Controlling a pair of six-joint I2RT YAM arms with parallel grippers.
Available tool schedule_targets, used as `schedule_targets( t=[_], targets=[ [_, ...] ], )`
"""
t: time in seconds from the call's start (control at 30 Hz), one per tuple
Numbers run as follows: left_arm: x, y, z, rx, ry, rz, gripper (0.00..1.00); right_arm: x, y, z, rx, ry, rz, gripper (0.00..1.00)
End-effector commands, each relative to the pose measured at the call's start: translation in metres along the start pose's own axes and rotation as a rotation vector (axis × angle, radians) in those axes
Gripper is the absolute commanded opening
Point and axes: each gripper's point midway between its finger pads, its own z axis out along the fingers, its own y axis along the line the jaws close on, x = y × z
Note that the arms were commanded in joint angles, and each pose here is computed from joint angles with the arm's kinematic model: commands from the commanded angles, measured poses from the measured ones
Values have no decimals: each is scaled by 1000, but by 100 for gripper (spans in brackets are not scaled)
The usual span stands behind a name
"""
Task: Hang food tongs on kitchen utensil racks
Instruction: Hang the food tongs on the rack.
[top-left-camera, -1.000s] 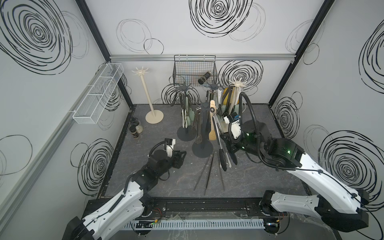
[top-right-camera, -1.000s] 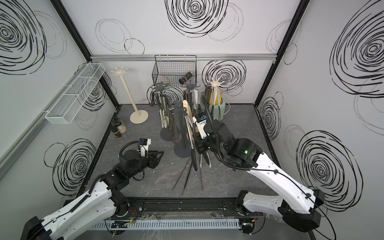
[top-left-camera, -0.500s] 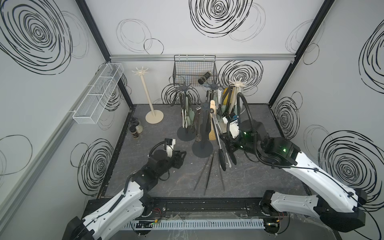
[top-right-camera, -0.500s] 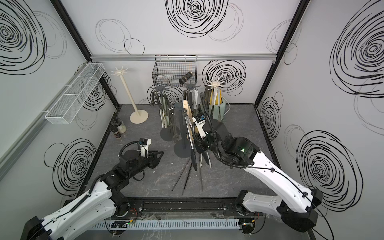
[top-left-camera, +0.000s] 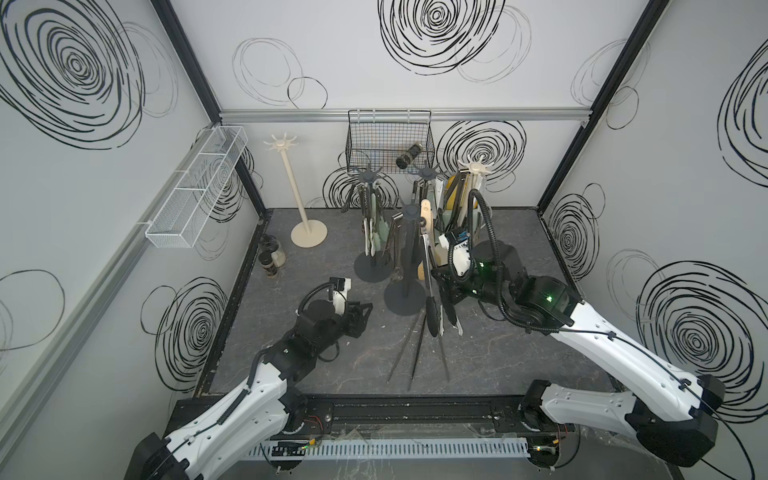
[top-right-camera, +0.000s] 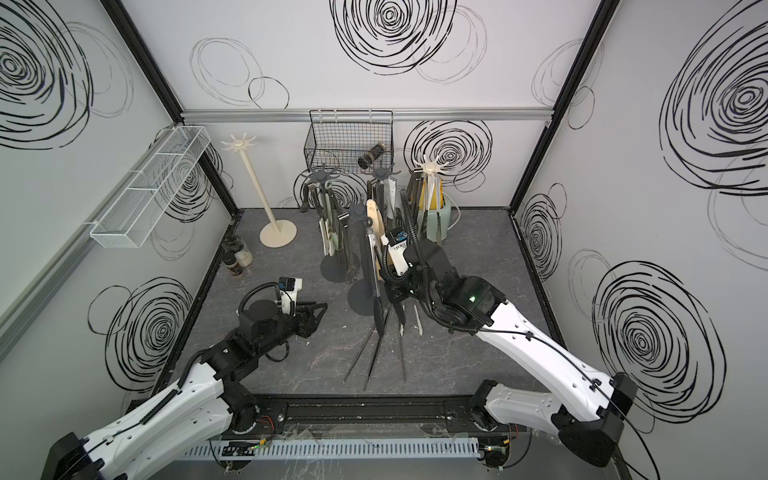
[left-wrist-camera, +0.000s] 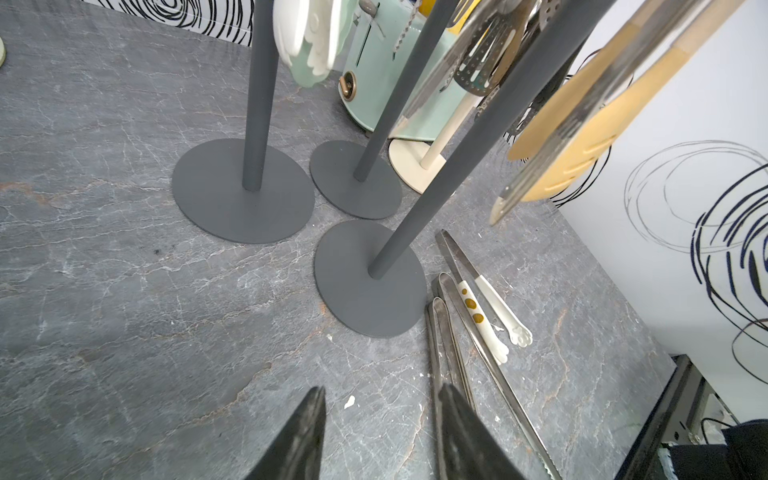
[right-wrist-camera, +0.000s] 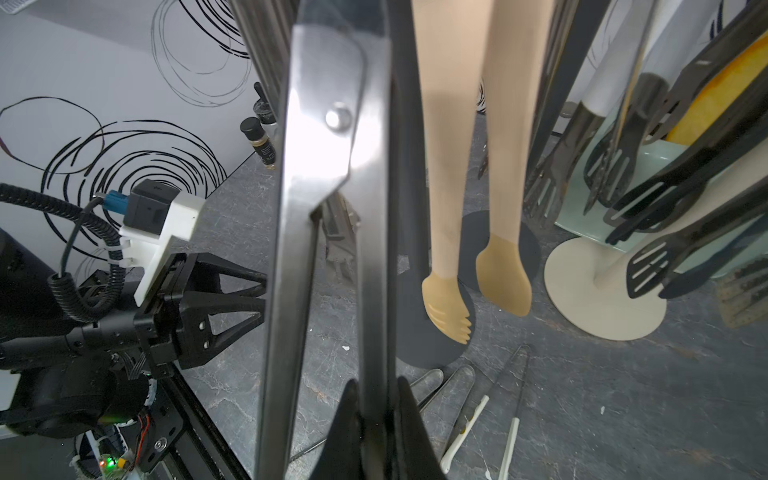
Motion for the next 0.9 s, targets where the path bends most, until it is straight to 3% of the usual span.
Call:
schedule_targets(
  t=[0.0,0.23,0.5,0.87],
  targets=[
    [-6,-4,0,19,-40,10,49,35,-9,17,13,113,30,1],
    [-4,-3,1,19,-37,9,49,43,-20,41,29,93,65,11],
    [-3,-1,2,13,-35,10,49,43,-24,63,34,63,80,12],
    [-3,0,3,9,-34,9,49,44,-27,67,41,49,84,20]
  ],
)
